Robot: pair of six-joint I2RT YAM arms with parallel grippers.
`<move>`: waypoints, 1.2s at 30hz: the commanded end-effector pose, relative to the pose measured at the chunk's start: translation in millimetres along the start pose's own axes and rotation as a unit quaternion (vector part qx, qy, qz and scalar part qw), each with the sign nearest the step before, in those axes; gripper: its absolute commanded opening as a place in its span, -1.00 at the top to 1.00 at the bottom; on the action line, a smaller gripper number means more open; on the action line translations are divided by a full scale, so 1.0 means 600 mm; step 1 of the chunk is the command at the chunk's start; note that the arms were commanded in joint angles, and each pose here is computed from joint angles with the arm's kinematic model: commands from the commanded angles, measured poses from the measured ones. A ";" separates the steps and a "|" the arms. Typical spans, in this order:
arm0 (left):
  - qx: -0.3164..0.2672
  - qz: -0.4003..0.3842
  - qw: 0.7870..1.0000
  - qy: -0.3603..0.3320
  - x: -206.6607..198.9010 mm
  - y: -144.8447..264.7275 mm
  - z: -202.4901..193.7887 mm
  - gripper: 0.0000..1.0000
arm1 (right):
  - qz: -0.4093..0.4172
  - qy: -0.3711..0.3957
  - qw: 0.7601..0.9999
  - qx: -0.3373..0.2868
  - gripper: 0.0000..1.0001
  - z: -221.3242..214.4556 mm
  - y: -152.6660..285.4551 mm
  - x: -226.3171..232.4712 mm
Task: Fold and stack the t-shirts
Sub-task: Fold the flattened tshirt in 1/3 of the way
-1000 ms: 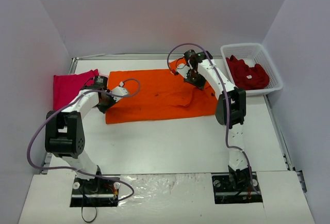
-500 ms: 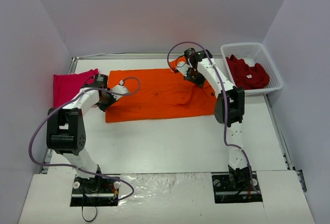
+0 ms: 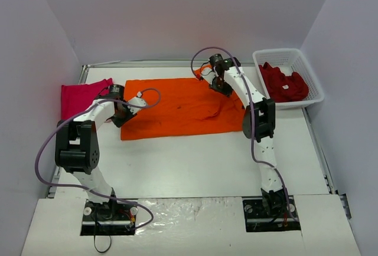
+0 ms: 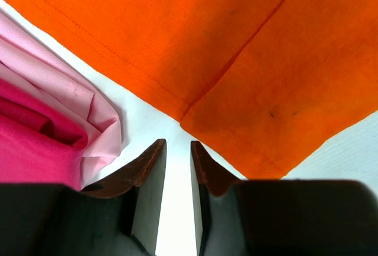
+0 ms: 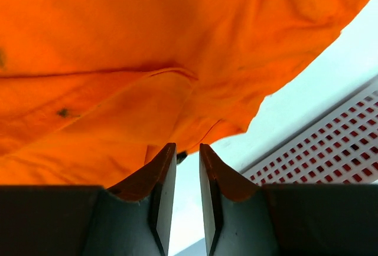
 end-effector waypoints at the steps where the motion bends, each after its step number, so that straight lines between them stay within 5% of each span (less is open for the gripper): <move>1: -0.002 0.028 1.000 0.006 0.027 0.016 0.005 0.53 | -0.034 -0.008 0.999 -0.004 0.61 0.008 0.003 -0.030; 12: 0.005 0.065 0.998 0.017 0.029 0.052 -0.008 0.45 | -0.063 -0.052 0.995 -0.048 0.38 0.036 -0.018 -0.059; 24: -0.075 0.076 0.994 0.032 0.018 0.133 0.027 0.43 | -0.037 -0.114 0.990 -0.072 0.15 -0.064 0.097 -0.048; 28: -0.088 0.075 0.993 0.032 -0.007 0.146 0.028 0.43 | -0.015 -0.142 0.986 -0.083 0.31 -0.112 0.125 -0.028; 32: -0.098 0.054 0.992 0.060 -0.038 0.131 0.024 0.61 | 0.022 -0.149 0.985 -0.089 1.00 -0.141 0.132 0.005; 36: -0.092 0.031 0.993 0.071 -0.057 0.111 0.019 0.95 | 0.056 -0.140 0.985 -0.081 1.00 -0.170 0.131 0.048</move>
Point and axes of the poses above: each gripper's point midway between its finger pads, its own y axis back along the fingers, its own x axis along the line the jaws close on, z = x × y, the point moved 3 cm from there along y, back along the fingers, and after that the axes turned 6 degrees about -y, right-handed, at the moved point
